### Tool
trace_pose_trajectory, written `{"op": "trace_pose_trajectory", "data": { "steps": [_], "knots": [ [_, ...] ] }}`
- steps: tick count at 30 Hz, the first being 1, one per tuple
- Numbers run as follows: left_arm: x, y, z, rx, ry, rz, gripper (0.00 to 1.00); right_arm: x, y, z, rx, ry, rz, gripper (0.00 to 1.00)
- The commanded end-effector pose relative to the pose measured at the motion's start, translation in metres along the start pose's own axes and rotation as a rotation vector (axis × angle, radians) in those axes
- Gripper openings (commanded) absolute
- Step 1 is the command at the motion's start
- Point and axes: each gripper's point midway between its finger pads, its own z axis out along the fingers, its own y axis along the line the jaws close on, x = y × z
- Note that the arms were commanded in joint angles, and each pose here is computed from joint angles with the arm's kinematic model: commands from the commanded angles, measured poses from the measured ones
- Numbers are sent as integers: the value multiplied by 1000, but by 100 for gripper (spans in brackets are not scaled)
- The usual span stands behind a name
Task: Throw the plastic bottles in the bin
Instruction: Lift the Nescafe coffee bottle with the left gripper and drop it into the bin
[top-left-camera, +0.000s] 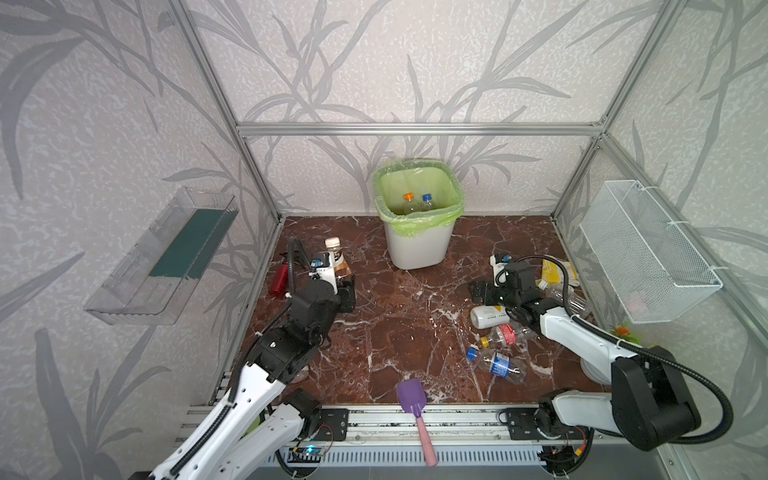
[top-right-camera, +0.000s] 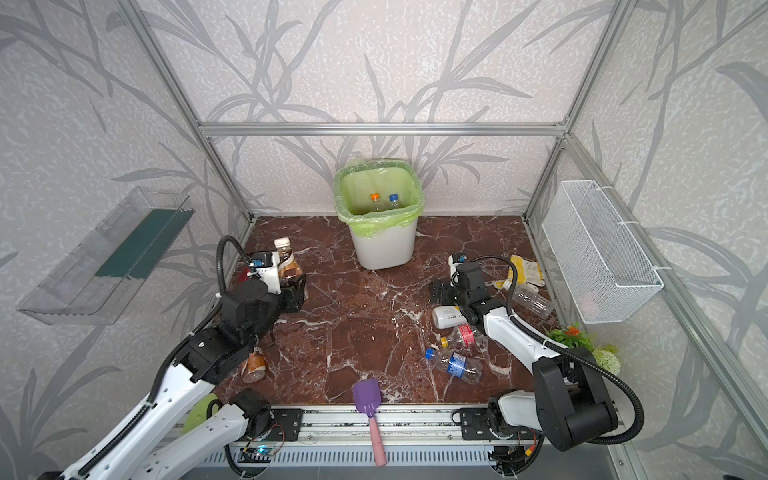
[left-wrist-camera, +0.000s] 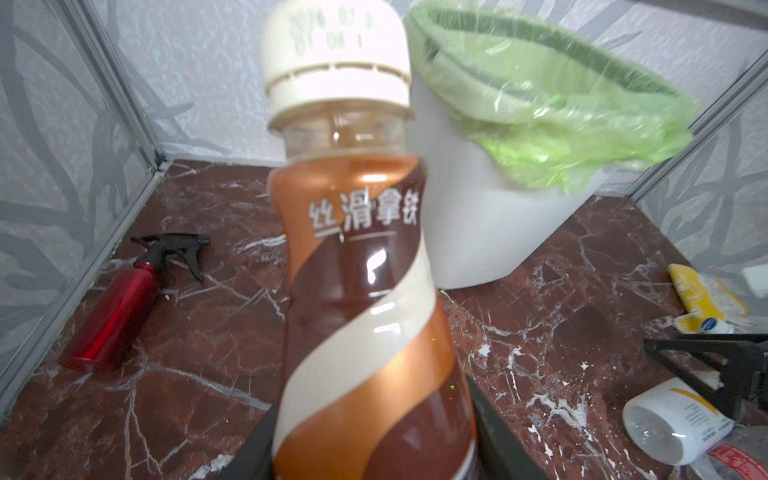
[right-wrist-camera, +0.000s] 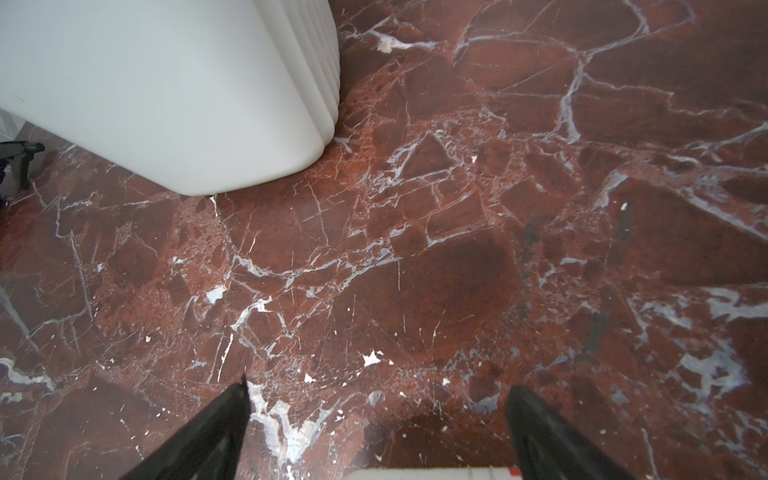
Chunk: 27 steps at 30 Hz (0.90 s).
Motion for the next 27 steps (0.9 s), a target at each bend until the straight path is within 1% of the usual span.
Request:
{"op": "trace_pose_trajectory", "data": {
  "steps": [1,8,11,13,15,16,17,18,19,20,21,22,23,24,25,26,27],
  "knots": [
    [-26,-2,-11,21,-124,42,50,-8,3,-6,8,-21,-5,97],
    [-73,-23,-43,158,-287,63,50,-7,8,-7,5,-15,-14,96],
    [-112,-38,-60,225,-382,91,50,-9,7,-10,11,-29,-15,96],
    [-143,-56,-62,277,-460,103,51,-9,8,-11,5,-41,-4,96],
    [-173,-83,-37,319,-489,106,50,-12,11,-10,-11,-59,14,96],
    [-187,-96,-20,328,-484,109,51,-13,13,-9,-19,-66,18,96],
    [-199,-110,7,325,-449,105,50,-15,16,-9,-29,-72,22,96],
    [-220,-127,30,340,-417,103,51,-16,21,-9,-42,-71,17,96],
    [-234,-139,49,352,-378,101,52,-17,24,-10,-49,-72,10,96],
    [-242,-152,79,350,-298,96,57,-18,27,-12,-54,-82,3,96],
    [-248,-161,100,351,-227,101,69,-18,29,-14,-58,-90,7,96],
    [-242,-163,125,316,-156,99,79,-17,31,-16,-65,-96,12,96],
    [-252,-156,135,255,-125,79,88,-16,33,-18,-77,-105,19,96],
    [-247,-145,152,176,-84,65,97,-13,34,-20,-82,-106,24,96],
    [-249,-135,155,134,-80,60,99,-11,33,-22,-82,-104,30,96],
    [-241,-125,157,104,-45,63,99,-9,32,-25,-81,-104,28,96],
    [-240,-117,152,93,-42,58,99,-7,31,-28,-74,-105,19,96]
  ]
}}
